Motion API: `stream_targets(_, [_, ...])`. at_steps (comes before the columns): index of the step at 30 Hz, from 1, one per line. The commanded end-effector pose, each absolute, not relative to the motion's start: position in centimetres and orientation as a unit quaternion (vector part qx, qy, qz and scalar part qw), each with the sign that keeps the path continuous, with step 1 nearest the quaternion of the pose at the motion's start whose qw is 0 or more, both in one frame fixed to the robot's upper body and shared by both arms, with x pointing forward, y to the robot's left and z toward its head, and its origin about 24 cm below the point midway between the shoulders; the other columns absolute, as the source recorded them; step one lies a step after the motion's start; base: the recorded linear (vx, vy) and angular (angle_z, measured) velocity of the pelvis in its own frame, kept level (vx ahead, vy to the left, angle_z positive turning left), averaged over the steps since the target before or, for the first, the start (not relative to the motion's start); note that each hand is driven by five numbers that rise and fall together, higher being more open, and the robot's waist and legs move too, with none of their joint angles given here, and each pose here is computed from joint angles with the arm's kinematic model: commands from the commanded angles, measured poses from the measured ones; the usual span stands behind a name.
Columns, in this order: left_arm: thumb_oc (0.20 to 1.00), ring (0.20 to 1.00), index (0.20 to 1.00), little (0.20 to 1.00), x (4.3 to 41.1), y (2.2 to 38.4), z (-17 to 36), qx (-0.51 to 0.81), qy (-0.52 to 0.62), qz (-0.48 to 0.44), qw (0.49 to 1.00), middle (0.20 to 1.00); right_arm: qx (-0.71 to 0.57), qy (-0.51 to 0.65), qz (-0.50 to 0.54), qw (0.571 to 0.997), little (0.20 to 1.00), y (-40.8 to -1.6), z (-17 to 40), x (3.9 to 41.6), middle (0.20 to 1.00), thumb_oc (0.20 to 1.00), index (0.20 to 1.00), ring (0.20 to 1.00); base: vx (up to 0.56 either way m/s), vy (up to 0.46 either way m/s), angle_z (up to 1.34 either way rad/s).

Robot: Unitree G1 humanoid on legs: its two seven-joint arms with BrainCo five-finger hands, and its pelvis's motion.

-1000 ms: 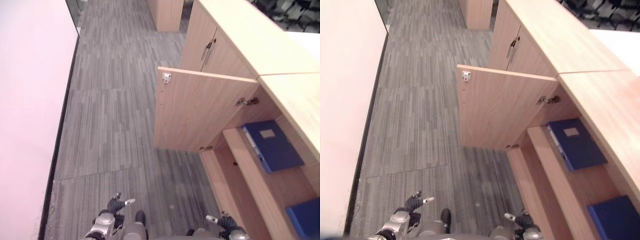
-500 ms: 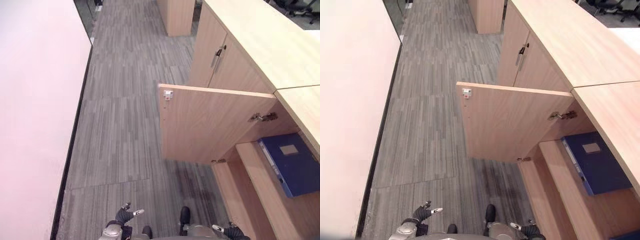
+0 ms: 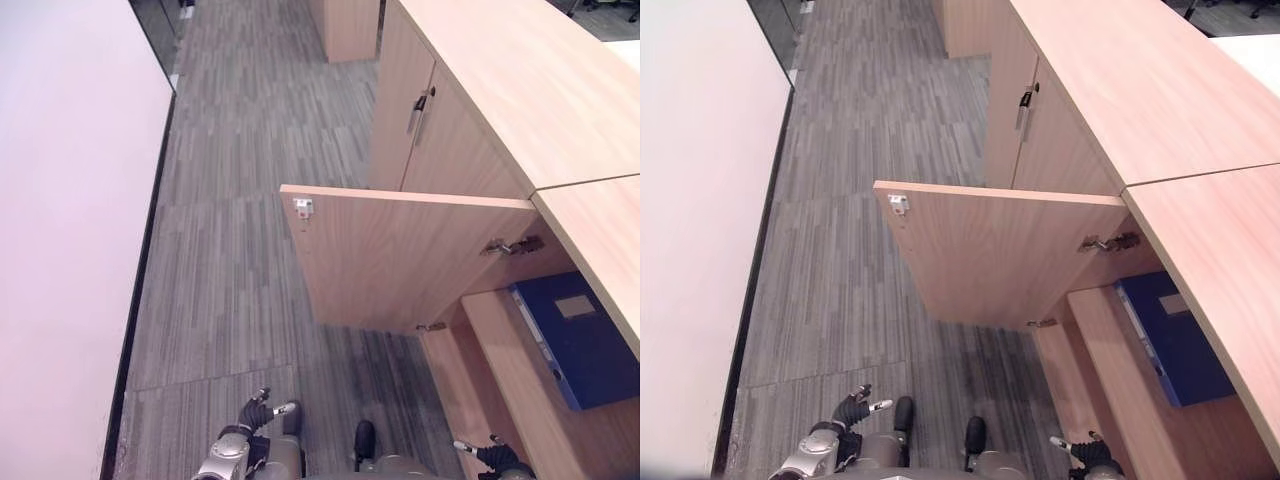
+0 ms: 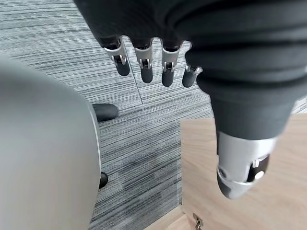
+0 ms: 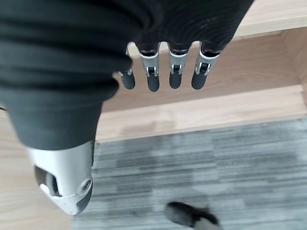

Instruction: Put the empty folder in the office cabinet

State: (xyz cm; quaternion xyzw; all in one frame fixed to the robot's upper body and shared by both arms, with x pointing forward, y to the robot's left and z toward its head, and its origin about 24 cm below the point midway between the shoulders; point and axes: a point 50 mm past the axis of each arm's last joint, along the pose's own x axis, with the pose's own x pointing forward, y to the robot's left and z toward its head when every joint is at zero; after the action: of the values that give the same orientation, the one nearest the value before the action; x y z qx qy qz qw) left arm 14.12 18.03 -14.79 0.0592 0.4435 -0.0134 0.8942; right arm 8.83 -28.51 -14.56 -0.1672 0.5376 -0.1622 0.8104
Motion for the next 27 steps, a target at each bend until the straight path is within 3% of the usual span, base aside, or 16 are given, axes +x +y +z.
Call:
stream_targets(1, [1.000,1.000,1.000,1.000,14.9,18.6,-14.5,0.078,0.436,-0.017,0.896,1.000,-0.164,0.553,-0.155,0.802,1.000,-27.8,-15.1,7.5,1.000,1.000,1.000,1.000,0.12,0.101,-0.12])
stream_targets(11, [1.000,1.000,1.000,1.000,16.2,19.1,-13.7,0.077,0.406,-0.001,0.911,1.000,-0.166,0.558,-0.122,0.804,1.000,-26.1,-15.6,7.4,1.000,1.000,1.000,1.000,0.05,0.041,-0.06])
stream_targets(19, [1.000,1.000,1.000,1.000,21.0,18.5,-9.8,0.077,0.277,-0.015,0.958,1.000,-0.162,0.553,-0.141,0.805,1.000,-26.6,-15.5,7.3,1.000,1.000,1.000,1.000,0.01,0.014,-0.02])
stream_targets(20, [1.000,1.000,1.000,1.000,21.9,23.8,-8.5,0.114,0.276,0.019,0.954,1.000,-0.169,0.553,-0.144,0.803,1.000,-27.8,-15.1,7.1,1.000,1.000,1.000,1.000,0.05,0.070,-0.07])
stream_targets(24, [1.000,1.000,1.000,1.000,23.5,25.7,-6.1,0.086,0.225,0.048,0.969,1.000,-0.172,0.553,-0.142,0.803,1.000,-27.9,-15.1,6.9,1.000,1.000,1.000,1.000,0.01,0.035,-0.23])
stream_targets(25, [1.000,1.000,1.000,1.000,28.2,24.9,-0.1,0.090,0.084,0.012,0.992,1.000,-0.166,0.557,-0.126,0.804,1.000,-27.5,-15.3,6.5,1.000,1.000,1.000,1.000,0.04,0.027,-0.03])
stream_targets(27, [1.000,1.000,1.000,1.000,28.8,26.7,0.4,0.105,0.094,0.032,0.990,1.000,-0.166,0.553,-0.110,0.809,1.000,-27.1,-15.4,6.6,1.000,1.000,1.000,1.000,0.03,0.026,-0.03])
